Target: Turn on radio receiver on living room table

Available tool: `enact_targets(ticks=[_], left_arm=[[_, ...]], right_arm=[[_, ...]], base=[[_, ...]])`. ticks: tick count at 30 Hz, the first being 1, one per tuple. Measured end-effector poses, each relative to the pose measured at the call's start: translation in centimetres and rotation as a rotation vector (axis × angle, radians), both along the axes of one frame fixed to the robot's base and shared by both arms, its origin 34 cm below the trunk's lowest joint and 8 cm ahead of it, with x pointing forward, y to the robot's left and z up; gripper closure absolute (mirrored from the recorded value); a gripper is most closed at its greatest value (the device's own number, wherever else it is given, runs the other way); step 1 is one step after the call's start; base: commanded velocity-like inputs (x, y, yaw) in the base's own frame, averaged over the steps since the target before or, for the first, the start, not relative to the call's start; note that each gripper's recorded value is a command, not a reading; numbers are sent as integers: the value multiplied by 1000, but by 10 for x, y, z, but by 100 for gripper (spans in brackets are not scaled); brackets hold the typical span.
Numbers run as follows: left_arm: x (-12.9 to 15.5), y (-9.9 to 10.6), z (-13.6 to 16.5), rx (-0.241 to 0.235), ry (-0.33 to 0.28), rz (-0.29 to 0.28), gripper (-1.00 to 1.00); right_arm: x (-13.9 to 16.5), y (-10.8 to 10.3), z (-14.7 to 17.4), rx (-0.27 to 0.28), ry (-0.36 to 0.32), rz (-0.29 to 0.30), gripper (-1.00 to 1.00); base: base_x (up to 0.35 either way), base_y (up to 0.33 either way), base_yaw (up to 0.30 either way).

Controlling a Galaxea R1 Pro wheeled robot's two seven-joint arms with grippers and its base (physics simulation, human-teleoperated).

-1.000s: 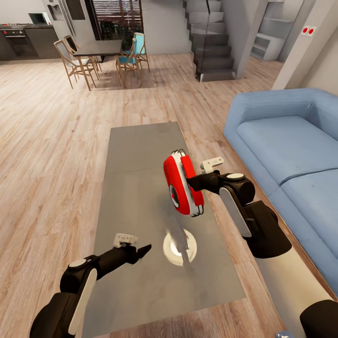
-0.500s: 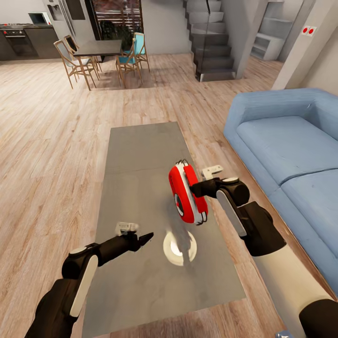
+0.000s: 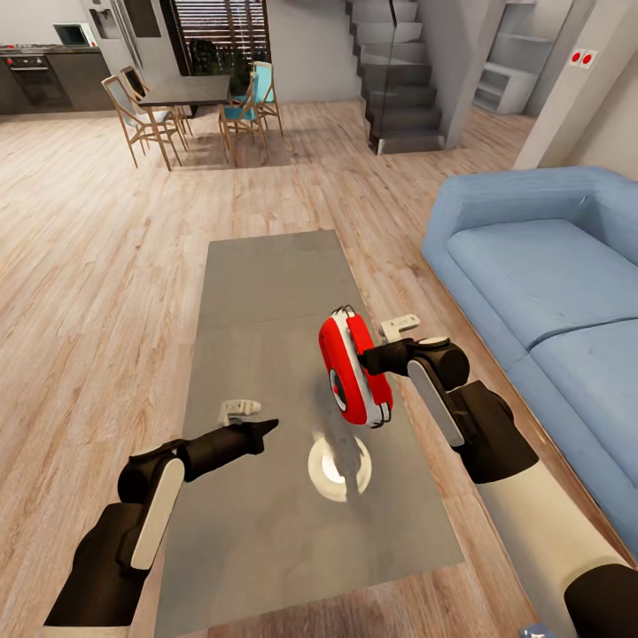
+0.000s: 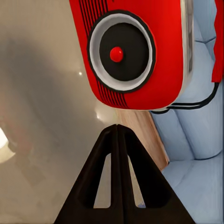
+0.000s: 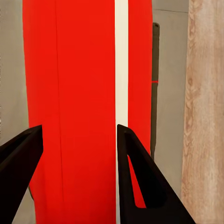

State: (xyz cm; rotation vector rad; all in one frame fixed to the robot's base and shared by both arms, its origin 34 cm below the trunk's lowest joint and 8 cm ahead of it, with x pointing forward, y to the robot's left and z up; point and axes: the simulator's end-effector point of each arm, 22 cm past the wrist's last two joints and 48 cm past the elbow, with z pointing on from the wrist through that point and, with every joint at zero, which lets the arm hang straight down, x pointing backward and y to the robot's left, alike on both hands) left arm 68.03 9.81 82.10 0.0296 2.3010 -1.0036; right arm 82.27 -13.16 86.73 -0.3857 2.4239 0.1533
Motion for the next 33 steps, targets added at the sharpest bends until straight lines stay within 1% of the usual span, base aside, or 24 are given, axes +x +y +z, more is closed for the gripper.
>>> enact_targets(ticks=[5,11,19,25,27,30,33], left_arm=[[7,-1,6,-6,-11,-1,100],[9,-3,9,-10,1,-10,100],[12,-4,11,-12,-1,-12,100],[12,-4,12,-15,-1,-12,100],[12,-5,12,-16,-2,-12,100],[14,-5,14,-19,-6,-12,100],[20,-7,21,-36,-17,-10,100]], right_arm=[[0,-1,0,-4,-2,0,100],[0,0,1,-1,-2,1,100],[-1,-1,0,-5,-2,2,100],[-2,2,0,2,1,7,100],[-4,5,-2,-2,4,20,100],[-10,14,-6,-5,12,56,100],[-14,21,-8,-6,18,83,100]], base=[[0,0,0],[0,0,0],[0,0,0],[0,0,0],[0,0,0],[0,0,0],[0,0,0]])
